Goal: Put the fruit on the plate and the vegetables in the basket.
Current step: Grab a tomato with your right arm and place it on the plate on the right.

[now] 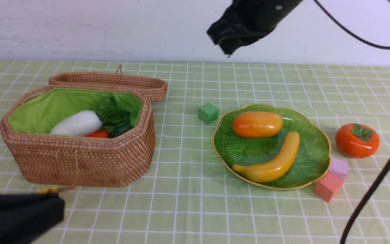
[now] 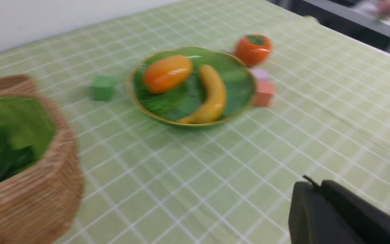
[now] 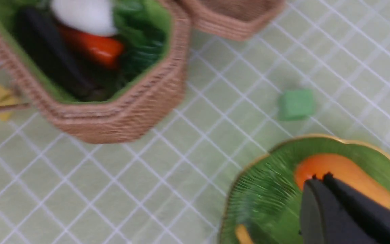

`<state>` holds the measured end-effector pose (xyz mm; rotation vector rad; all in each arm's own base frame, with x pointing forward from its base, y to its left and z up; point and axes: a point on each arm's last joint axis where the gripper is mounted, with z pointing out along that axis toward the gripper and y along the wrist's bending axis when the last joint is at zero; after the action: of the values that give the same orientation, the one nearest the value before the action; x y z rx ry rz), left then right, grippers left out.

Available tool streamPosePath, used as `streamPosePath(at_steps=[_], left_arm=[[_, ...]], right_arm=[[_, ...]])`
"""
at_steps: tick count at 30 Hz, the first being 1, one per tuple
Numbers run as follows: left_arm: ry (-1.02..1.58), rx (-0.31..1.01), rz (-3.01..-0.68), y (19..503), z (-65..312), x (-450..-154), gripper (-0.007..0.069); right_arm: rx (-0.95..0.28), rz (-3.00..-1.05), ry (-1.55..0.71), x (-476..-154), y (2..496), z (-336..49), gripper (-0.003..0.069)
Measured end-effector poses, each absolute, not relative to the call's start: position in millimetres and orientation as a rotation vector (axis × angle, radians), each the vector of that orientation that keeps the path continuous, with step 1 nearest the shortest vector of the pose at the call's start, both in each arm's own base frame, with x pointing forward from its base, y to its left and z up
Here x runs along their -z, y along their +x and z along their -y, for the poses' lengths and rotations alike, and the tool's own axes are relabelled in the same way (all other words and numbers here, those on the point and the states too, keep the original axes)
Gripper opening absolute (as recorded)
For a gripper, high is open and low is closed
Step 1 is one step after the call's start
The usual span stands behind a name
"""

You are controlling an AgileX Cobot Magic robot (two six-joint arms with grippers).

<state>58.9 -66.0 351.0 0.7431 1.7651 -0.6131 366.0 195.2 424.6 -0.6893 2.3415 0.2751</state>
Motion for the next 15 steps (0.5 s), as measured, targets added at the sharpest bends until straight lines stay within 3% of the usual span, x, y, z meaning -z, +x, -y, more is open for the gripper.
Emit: streamPosePath(at_steps=[3,5,6,8,13,15], left_arm=[[0.875,0.674,-1.7,51,73,-352,0.0022],[0.951,0.735,-1.616,45,78,-356,0.0022],[0.955,0.74,-1.608,45,78,-357,0.0022],[0.963,0.751,-1.575,44,79,-359,0.0022],[0.968,0.737,-1.565,44,79,-359,0.0022],[0.97,0.735,-1.565,44,79,-359,0.0022]], right_arm=[[-0.166,-2.402,-0.549,-423,366,-161,-0.0017],[-0.058,-2.525,-0.304,-407,364,-101,-0.0003],[-0.055,-2.523,-0.29,-409,364,-97,-0.0002],[-0.012,-2.656,-0.081,-377,366,-51,0.0035],[-0.119,-2.843,0.286,-309,370,12,0.0196],[-0.276,-2.81,0.496,-283,379,41,0.0362]])
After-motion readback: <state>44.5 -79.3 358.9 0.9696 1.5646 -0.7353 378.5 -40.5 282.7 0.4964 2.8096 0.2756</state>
